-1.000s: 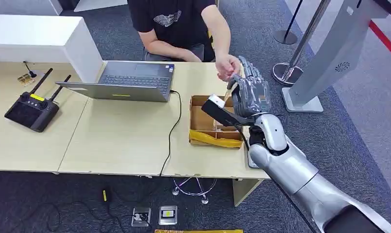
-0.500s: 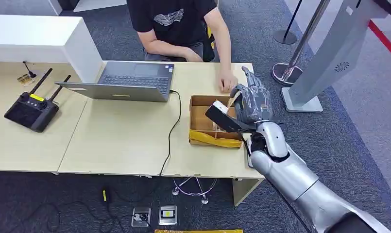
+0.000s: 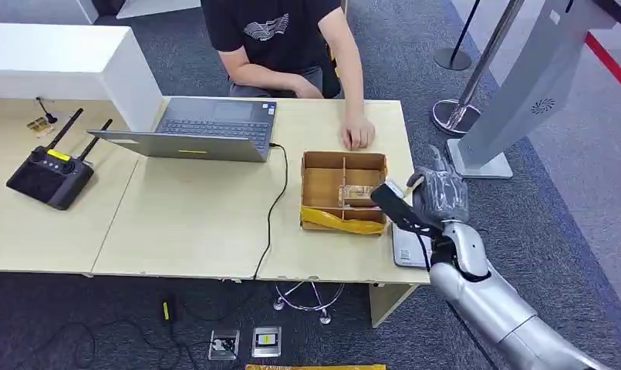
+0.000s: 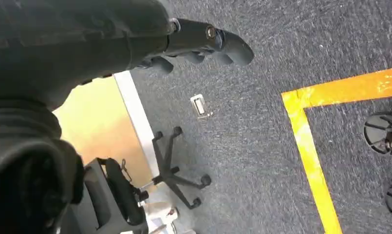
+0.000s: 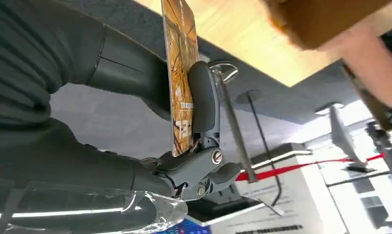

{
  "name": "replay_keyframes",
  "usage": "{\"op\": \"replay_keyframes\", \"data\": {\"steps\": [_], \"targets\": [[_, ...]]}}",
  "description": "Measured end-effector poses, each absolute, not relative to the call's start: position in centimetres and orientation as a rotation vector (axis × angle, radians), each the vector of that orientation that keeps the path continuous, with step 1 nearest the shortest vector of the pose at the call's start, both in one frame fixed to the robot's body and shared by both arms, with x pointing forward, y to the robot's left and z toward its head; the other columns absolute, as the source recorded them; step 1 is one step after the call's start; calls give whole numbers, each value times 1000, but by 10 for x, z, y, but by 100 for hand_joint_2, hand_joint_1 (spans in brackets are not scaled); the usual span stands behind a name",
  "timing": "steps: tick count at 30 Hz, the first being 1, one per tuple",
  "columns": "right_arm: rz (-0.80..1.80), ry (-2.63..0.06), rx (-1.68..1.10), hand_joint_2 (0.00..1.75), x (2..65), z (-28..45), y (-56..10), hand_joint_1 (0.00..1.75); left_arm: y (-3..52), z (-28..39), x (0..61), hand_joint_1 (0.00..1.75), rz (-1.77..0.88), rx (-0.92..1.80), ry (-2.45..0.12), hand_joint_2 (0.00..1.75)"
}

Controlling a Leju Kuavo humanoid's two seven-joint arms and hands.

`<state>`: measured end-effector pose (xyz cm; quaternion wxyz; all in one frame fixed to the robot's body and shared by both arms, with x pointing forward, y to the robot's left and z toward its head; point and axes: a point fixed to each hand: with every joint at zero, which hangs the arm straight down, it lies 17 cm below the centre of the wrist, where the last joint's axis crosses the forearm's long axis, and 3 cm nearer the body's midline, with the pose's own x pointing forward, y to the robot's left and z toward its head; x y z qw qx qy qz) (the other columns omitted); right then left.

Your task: Pass the card to the sensor for recognition and then transmit it.

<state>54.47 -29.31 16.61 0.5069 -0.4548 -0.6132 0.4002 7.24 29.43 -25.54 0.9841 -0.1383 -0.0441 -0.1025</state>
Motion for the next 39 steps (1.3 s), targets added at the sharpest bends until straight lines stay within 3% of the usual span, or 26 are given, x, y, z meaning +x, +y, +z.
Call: {"op": "replay_keyframes", "data": {"steps": [18,39], "targets": [[902,-1367,-1152,175,529,151,-363,175,300,-256,71,0,-207,-270,-79,0],[948,-1287,-1023,175,505,93,-345,175,302,-255,68,0,-213,-270,-53,0]]}}
